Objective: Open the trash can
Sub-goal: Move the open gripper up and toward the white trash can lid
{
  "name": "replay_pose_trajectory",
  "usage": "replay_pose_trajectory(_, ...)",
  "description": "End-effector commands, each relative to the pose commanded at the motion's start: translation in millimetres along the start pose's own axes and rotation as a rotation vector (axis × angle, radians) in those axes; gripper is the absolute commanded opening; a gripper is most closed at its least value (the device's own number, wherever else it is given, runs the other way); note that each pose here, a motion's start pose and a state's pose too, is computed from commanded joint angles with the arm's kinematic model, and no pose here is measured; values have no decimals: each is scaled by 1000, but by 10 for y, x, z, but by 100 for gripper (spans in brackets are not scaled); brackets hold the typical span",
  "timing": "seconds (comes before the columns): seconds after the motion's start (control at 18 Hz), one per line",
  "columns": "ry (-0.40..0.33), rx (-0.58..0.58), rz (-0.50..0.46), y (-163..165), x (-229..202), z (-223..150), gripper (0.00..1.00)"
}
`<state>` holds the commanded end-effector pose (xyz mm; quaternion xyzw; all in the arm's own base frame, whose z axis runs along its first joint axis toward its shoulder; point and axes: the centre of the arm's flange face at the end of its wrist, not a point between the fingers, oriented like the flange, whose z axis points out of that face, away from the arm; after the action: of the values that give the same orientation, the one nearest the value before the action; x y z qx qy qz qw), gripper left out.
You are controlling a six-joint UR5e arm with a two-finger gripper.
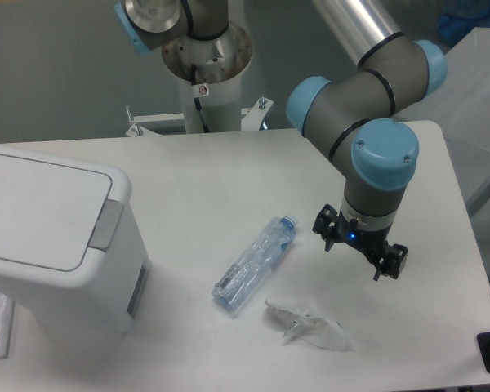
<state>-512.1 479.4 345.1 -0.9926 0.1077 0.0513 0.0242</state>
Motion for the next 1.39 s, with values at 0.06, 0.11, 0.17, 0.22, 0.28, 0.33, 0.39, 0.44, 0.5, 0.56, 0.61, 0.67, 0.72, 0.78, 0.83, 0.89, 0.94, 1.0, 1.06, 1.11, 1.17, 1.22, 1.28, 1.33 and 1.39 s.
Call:
replay_pose_trajectory(0.06,-1,-1,0,1,0,0,100)
replay_pose_trajectory(0.11,4,2,-2,0,8,14,100)
replay_pose_trajectory(0.17,4,2,2,-9,14,14,100)
replay_pose_trajectory(0.22,2,4,3,-8,22,-11,100)
replay_pose_trajectory(0.28,2,6,3,-7,30,-9,100)
replay_pose_trajectory(0.33,11,5,5,-17,67,43,100)
replay_pose_trajectory(0.39,7,5,12,-60,98,74,100)
replay_pose_trajectory(0.44,-2,12,14,-69,113,108,100)
replay_pose_trajectory(0.5,-12,19,14,-72,144,162,100)
replay_pose_trajectory(0.56,-32,29,-3,-71,152,186,100)
replay_pose_trajectory(0.61,-46,46,-30,-69,158,190,100)
replay_pose_trajectory(0.67,-47,72,-52,-102,165,169,100)
replay_pose_trajectory(0.72,-43,101,-90,-140,167,118,100)
replay_pose_trajectory(0.78,-42,134,-153,-160,190,9,100)
replay_pose_trajectory(0.83,-33,176,-223,-188,222,-111,100)
replay_pose_trajectory(0.89,-28,199,-243,-210,223,-158,100)
replay_pose_trajectory(0.94,-33,228,-240,-227,239,-273,100)
replay_pose_trajectory(1.0,-21,277,-239,-248,261,-367,100)
replay_pose_trajectory(1.06,7,329,-240,-286,294,-393,100)
replay_pose_trajectory(1.11,21,372,-238,-321,321,-475,100)
replay_pose_trajectory(1.17,15,400,-235,-317,358,-639,100)
replay_pose_trajectory(1.22,17,426,-246,-328,413,-781,100)
replay_pose_trajectory(1.28,30,455,-274,-345,443,-869,100)
replay_pose_trajectory(1.33,57,493,-294,-379,492,-945,100)
replay_pose_trajectory(1.39,77,534,-309,-415,532,-1048,100)
